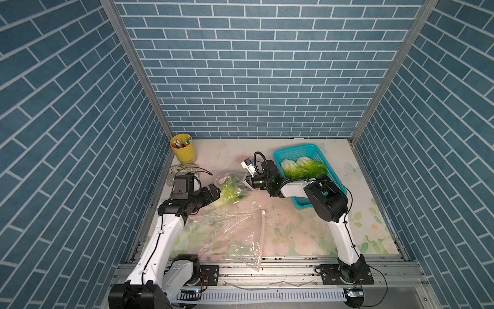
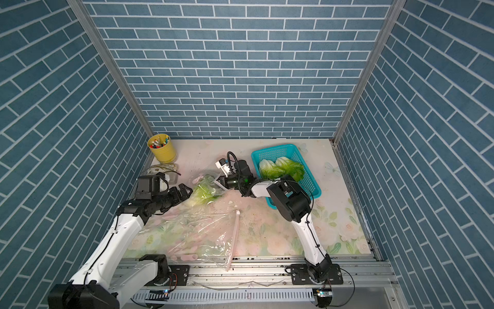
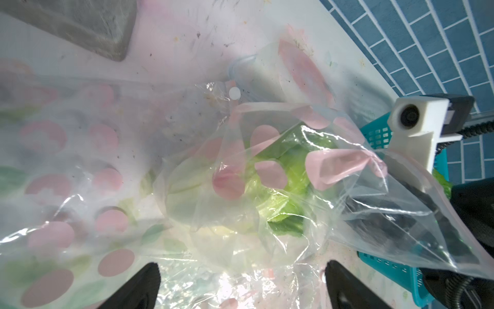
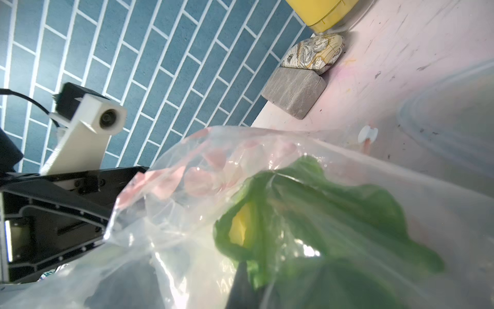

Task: Open the zip-top bag and take out the chinese cabbages
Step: Pick up the Chinese cabbage from the zipper food storage bag.

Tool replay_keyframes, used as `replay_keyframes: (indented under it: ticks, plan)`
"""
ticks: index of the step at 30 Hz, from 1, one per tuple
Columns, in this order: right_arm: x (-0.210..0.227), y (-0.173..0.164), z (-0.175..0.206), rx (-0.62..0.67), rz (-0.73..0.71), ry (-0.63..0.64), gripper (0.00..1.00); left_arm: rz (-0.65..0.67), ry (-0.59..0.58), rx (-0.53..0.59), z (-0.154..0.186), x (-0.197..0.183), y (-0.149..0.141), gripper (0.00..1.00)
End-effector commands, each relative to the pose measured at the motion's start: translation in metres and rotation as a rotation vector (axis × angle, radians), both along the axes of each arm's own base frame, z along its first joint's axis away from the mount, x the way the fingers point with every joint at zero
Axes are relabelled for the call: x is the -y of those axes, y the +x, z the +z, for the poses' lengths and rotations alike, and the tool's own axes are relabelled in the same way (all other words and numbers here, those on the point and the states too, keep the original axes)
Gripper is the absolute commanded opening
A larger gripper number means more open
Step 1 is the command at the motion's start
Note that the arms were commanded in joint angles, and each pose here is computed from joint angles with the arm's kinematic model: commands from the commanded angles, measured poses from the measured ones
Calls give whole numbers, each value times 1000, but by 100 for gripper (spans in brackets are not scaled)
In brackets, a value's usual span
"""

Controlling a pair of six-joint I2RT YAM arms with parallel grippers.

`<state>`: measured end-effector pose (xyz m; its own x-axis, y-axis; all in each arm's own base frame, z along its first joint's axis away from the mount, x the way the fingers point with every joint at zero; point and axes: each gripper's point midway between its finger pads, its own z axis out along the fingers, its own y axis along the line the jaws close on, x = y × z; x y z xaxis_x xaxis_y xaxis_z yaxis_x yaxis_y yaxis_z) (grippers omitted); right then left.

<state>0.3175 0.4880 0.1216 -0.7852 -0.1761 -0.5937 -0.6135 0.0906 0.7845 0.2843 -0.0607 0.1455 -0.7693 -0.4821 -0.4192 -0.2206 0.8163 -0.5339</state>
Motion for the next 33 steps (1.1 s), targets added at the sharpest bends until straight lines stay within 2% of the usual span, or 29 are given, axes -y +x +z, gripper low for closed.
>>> replay_keyframes:
  ticks: [1,2,7,8,9,18,20,22,25,29,32,33]
  plan:
    - [3,0,34,31,-12,57,0,-19,-51,-26,-10,10,11,73]
    - [5,0,42,42,-16,67,0,-21,-59,-38,-14,11,14,62]
    - [6,-2,39,36,-14,61,0,-16,-79,-59,-24,14,19,29]
    - [6,-2,39,36,-14,61,0,-18,-78,-60,-23,15,19,20]
    - [6,-2,37,33,-15,58,0,-19,-68,-59,-23,13,18,2]
    - [11,5,37,36,-29,60,0,-58,103,-63,-13,-6,-1,0]
    - [12,6,37,35,-29,62,11,-59,115,-68,-16,-8,-4,0]
    - [14,7,37,33,-25,65,29,-60,120,-75,-21,-9,-8,0]
    - [14,9,39,33,-21,71,39,-61,125,-81,-26,-9,-13,0]
    - [16,17,40,33,-43,74,40,-66,127,-73,-27,-9,-16,0]
    - [12,20,48,36,-33,89,35,-74,130,-66,-26,-9,-18,0]
    - [11,21,40,23,-32,80,34,-77,130,-67,-26,-8,-18,0]
